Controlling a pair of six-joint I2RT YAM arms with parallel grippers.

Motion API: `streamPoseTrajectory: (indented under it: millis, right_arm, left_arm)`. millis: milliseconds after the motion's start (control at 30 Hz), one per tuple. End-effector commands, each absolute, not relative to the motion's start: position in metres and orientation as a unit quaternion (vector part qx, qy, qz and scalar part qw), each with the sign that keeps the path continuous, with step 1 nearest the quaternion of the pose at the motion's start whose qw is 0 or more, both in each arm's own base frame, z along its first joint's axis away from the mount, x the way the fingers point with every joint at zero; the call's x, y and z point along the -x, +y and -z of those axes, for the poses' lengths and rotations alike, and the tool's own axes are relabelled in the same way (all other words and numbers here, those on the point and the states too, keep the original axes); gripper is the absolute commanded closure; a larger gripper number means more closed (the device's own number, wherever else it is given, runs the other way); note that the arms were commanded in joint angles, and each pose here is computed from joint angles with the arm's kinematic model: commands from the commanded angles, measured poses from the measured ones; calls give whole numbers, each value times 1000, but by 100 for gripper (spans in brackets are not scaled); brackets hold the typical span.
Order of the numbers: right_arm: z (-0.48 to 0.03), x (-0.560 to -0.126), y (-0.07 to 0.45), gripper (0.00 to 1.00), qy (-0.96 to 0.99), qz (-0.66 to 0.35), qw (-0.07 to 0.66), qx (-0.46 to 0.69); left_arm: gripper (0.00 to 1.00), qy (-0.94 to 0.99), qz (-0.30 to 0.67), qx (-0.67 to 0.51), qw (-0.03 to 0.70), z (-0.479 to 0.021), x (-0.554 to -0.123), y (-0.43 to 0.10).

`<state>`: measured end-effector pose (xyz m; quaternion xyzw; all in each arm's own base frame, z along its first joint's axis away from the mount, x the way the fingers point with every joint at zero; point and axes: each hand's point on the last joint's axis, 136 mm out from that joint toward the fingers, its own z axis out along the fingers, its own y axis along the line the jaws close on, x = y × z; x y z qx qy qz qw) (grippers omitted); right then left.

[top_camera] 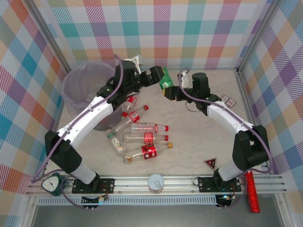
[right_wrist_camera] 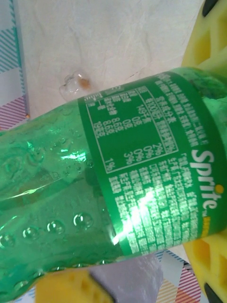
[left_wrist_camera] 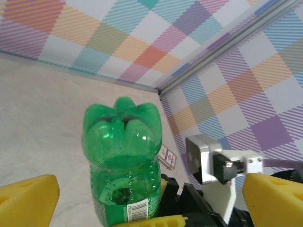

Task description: Put the plastic bottles in the bin

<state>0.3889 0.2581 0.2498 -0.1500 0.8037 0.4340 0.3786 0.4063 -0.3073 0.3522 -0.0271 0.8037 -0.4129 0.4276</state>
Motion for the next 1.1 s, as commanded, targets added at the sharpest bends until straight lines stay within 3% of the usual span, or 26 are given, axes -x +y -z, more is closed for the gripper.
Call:
streamPoseTrajectory:
  millis: [0, 267, 667, 733, 833, 900, 1067]
  right_arm:
    - [-274, -383, 266, 48, 770, -461, 405, 173]
    - [-281, -380, 274, 48, 755, -476, 412, 183]
    - [-281, -379, 278, 48, 750, -479, 414, 190]
    - [-282, -378, 279, 48, 749, -481, 413, 194]
    - [-282, -377, 280, 48, 749, -480, 412, 198]
    - [-283, -375, 282, 47, 748, -481, 411, 200]
    - [-279, -378, 279, 47, 755, -471, 412, 198]
  left_arm:
    - [1, 789, 441, 25, 427, -358, -408, -325]
    - [4, 791, 452, 28, 411, -341, -414, -344]
    - [30, 794, 453, 35, 403, -329, -421, -350]
    - [27, 797, 451, 36, 400, -326, -422, -352]
    - [14, 798, 451, 34, 397, -323, -425, -355]
    - [13, 799, 451, 34, 397, -322, -426, -356]
    - [31, 798, 450, 33, 399, -325, -426, -355]
